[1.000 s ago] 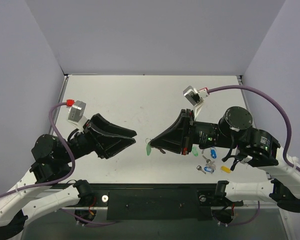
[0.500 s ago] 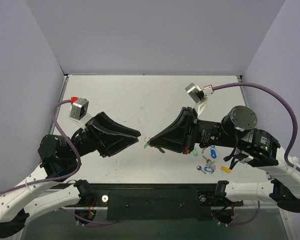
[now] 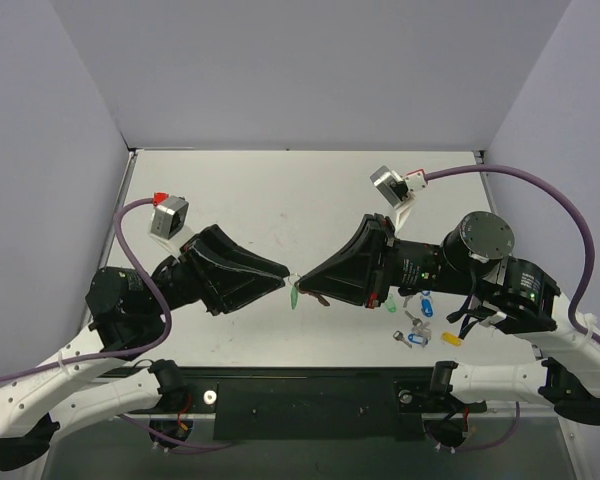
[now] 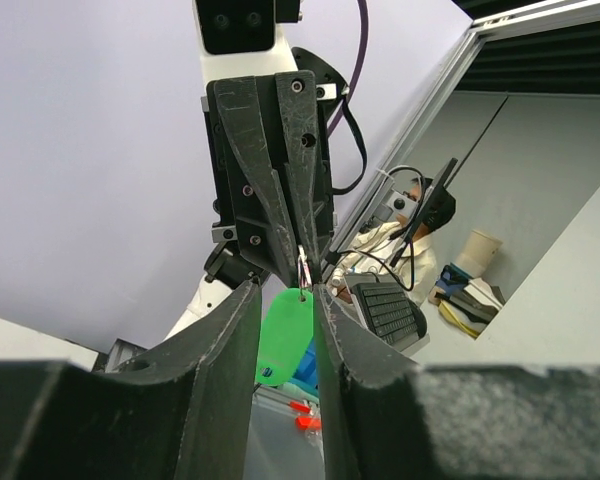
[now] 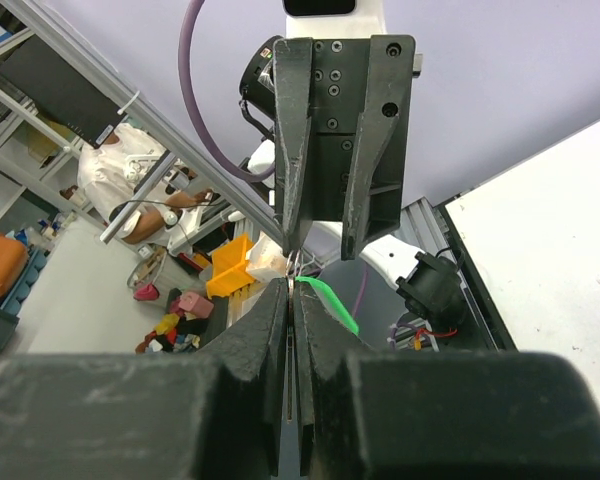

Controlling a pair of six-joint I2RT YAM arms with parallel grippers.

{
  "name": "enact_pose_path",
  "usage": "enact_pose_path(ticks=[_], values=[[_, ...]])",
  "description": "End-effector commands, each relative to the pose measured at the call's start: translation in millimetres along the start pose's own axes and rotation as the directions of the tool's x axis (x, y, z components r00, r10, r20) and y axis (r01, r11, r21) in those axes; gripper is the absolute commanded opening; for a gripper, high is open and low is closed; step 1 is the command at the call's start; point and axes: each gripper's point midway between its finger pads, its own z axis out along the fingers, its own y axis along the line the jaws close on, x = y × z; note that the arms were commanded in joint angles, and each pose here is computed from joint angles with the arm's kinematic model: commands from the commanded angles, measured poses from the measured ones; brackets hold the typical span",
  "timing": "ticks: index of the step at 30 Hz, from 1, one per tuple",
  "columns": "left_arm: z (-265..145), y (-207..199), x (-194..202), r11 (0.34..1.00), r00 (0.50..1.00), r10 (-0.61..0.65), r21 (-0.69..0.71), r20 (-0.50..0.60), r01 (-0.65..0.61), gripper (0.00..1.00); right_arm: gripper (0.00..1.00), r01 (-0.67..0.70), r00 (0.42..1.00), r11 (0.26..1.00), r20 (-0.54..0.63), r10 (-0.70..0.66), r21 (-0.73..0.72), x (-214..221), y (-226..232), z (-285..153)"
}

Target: Remove the keys from the keyring

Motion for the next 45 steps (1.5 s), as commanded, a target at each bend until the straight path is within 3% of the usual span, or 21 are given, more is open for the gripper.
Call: enact_pose_path(ticks=[1,9,11,18,21,27,31,35,45], values=[[5,-14,-2,0.998,1.000,0.010,0.062,0.001,-0.010,0.36,0.00,0.025,0.998,0.998,0.057,-0.022,-0.051,-16,12,4],[7,-13,1,0.998,1.000,0.011,0.061,-0.005,-0.011,0.29,0.00,0.027,0.999,0.999,0.044,-0.026,-0.039,-12,8,6],[7,-12,0,0.998,1.000,0.012,0.056,-0.001,-0.012,0.19,0.00,0.027,0.999,0.999,0.044,-0.025,-0.037,-12,7,6],[6,-13,-1,0.999,1.000,0.019,0.049,0.004,-0.019,0.13,0.00,0.027,0.999,0.999,0.036,-0.026,-0.025,-9,4,5],[5,-14,-2,0.999,1.000,0.021,0.049,0.004,-0.021,0.00,0.00,0.020,0.999,1.000,0.029,-0.020,-0.016,-6,0,7],[5,-13,0,0.999,0.999,0.034,0.029,-0.012,-0.034,0.00,0.00,0.020,1.000,1.000,0.016,-0.020,0.012,-2,-6,5],[6,-7,6,0.997,0.995,0.062,-0.033,-0.076,-0.064,0.00,0.00,0.032,0.999,0.997,-0.022,-0.030,0.069,6,-18,3],[1,9,22,0.986,0.975,0.063,-0.135,-0.212,-0.093,0.00,0.00,0.044,0.997,0.990,-0.075,-0.034,0.137,18,-34,1],[-17,17,46,0.973,0.922,0.065,-0.179,-0.383,-0.143,0.00,0.00,0.055,0.985,0.974,-0.173,-0.016,0.218,38,-52,-4]])
